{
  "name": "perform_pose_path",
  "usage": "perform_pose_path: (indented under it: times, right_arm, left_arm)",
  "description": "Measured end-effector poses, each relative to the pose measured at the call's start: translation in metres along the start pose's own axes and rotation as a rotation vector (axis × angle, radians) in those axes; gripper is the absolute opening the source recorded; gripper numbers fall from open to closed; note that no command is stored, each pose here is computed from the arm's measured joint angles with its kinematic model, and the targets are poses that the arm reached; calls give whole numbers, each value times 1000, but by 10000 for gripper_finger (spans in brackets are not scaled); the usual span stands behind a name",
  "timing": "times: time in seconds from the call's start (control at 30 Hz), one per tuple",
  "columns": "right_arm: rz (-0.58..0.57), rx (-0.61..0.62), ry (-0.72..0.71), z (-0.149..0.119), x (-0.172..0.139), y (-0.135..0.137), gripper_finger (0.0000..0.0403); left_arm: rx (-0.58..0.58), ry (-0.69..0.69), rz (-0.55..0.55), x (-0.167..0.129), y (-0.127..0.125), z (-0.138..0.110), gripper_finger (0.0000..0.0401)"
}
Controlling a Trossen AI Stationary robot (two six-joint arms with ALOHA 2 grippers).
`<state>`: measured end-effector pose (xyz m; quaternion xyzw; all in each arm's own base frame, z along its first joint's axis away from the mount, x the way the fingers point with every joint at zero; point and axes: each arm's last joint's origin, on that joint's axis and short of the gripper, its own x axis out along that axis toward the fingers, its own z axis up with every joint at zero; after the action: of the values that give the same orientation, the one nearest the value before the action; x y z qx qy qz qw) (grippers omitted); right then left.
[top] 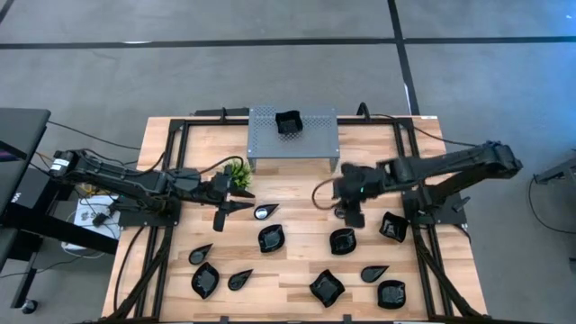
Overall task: Pick & Place Mini shaped plates
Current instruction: Stack the black distorted square plate on top of the black distorted square plate on the shelf
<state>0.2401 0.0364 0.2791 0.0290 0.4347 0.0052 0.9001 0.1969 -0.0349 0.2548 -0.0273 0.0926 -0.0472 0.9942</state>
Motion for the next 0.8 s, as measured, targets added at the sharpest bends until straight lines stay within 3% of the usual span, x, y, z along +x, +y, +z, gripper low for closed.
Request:
perform_pose_path:
  times: [0.13, 0.27, 0.5, 0.8]
  right_arm:
    - [51, 51, 11, -4, 21, 23, 102]
    - [144, -13, -9, -2, 44, 53, 102]
    - [450, -102, 51, -10, 90, 99, 102]
    - [462, -132, 126, -28, 125, 118, 102]
  left_arm:
    - [0, 0, 0, 0, 0, 0, 118]
    - [1, -1, 0, 0, 0, 0, 118]
    - [16, -4, -1, 0, 0, 0, 118]
    - [16, -10, -1, 0, 0, 1, 118]
